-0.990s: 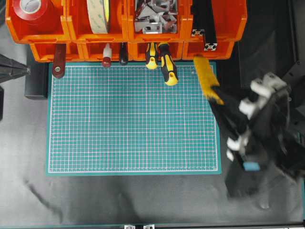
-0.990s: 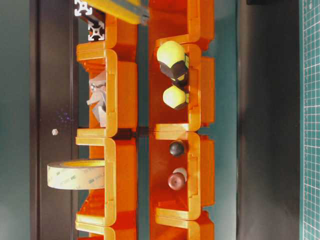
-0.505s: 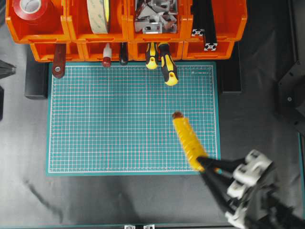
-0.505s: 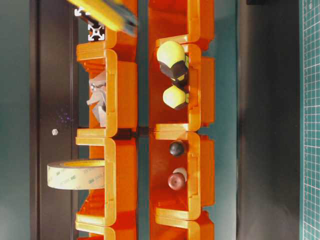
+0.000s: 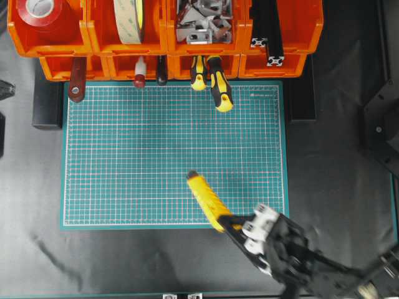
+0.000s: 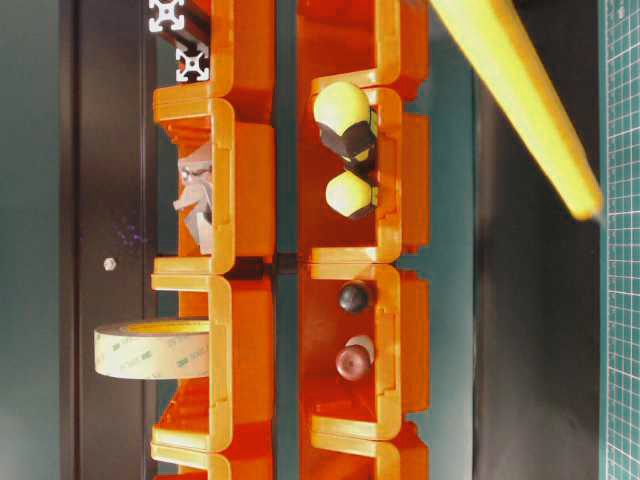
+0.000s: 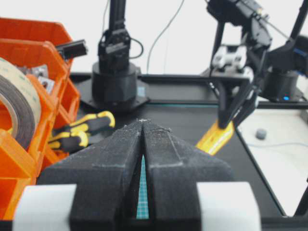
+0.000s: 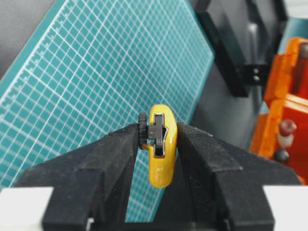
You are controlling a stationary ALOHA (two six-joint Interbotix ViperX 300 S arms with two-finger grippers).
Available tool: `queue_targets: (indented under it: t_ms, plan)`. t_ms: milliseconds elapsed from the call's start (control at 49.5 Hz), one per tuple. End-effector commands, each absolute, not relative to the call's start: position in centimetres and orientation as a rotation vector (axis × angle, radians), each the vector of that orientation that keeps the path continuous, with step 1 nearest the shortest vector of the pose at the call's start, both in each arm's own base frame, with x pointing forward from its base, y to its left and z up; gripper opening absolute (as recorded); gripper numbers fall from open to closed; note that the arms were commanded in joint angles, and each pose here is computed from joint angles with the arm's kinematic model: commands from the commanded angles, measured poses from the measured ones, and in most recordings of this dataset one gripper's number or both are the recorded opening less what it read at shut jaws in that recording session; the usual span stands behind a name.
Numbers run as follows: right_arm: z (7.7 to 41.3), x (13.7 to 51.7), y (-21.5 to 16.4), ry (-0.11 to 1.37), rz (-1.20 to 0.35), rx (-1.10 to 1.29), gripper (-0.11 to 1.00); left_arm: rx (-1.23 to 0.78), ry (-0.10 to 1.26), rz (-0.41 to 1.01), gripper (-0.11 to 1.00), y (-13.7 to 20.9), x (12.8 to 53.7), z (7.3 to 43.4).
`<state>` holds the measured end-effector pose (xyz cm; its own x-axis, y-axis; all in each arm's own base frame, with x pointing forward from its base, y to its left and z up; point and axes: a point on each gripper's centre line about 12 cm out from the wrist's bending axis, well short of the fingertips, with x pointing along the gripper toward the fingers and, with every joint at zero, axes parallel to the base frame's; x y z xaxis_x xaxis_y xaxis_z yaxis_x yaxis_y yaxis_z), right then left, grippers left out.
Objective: Pick cutter from container rack with right arm.
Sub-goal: 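Pull the yellow cutter out of the rack and down over the mat, then lower the yellow cutter onto the mat with the right gripper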
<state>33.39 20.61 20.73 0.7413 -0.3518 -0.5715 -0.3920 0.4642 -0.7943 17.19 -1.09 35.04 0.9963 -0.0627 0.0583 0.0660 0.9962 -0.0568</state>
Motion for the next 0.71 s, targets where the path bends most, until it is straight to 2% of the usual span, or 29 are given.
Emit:
queue_targets:
  t_ms: [0, 424, 687]
  plan:
    - [20.9, 34.7, 19.5, 0.737, 0.060, -1.106, 0.27, -0.061, -0.078, -0.067, 0.00, -1.1, 17.4, 36.0]
    - [17.2, 39.2, 13.5, 0.743, 0.121, -1.098, 0.27, -0.053, -0.076, -0.070, 0.00, -1.2, 17.6, 35.8]
    - [15.7, 40.6, 11.3, 0.763, 0.133, -1.083, 0.27, -0.050, -0.072, -0.068, 0.00, -1.2, 17.6, 35.7]
